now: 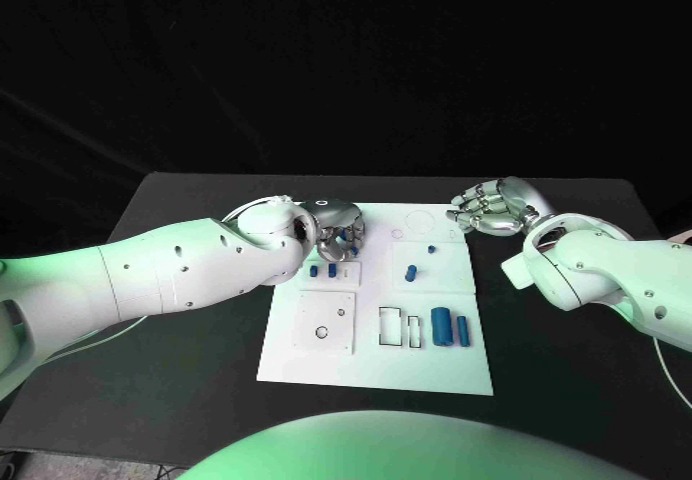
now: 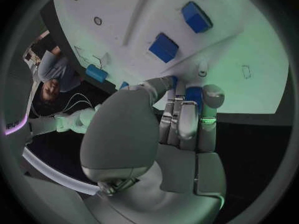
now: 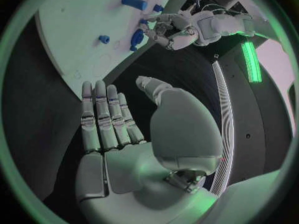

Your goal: Assemble the parts on the task board

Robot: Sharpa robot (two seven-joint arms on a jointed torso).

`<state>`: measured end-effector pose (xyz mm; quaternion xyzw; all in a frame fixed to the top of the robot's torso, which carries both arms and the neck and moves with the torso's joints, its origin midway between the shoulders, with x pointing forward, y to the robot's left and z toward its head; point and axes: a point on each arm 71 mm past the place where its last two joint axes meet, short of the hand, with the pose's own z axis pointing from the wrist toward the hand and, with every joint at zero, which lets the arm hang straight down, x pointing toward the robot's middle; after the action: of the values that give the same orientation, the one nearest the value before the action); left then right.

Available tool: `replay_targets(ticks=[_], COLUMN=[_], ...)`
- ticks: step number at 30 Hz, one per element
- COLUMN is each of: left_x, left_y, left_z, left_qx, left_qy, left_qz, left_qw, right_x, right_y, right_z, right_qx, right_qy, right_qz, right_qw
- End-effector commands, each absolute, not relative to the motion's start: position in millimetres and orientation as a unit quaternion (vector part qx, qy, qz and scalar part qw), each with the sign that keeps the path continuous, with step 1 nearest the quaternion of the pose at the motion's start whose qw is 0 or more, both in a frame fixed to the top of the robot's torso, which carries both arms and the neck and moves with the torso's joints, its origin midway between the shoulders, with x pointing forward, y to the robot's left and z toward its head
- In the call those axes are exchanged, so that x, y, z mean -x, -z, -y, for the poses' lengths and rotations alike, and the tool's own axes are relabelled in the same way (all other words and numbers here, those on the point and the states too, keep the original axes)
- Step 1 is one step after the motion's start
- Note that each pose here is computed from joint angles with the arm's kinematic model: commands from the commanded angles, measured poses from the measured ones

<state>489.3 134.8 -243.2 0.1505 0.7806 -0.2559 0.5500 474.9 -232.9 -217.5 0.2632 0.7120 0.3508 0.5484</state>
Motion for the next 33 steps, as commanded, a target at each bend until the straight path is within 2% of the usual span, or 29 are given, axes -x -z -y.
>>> replay_targets(ticks=[1,13,33], left_x=[-488.2,-484.3,-487.0], left_y=[234.4,220.4,229.7], left_z=[-135.4,-149.3,-186.8], left_qx=[-0.122,-0.106,-0.082], left_qy=[0.287,0.304,0.27], left_qz=[-0.762,-0.757,-0.789], left_qw=[0.567,0.569,0.546], right_x=[-475,-475,-474], right_y=[217,217,217], right_z=[233,236,236], right_qx=[-0.257,-0.259,-0.259], right_qy=[-0.352,-0.349,-0.349], right_qz=[-0.711,-0.711,-0.711], right_qw=[0.552,0.552,0.553])
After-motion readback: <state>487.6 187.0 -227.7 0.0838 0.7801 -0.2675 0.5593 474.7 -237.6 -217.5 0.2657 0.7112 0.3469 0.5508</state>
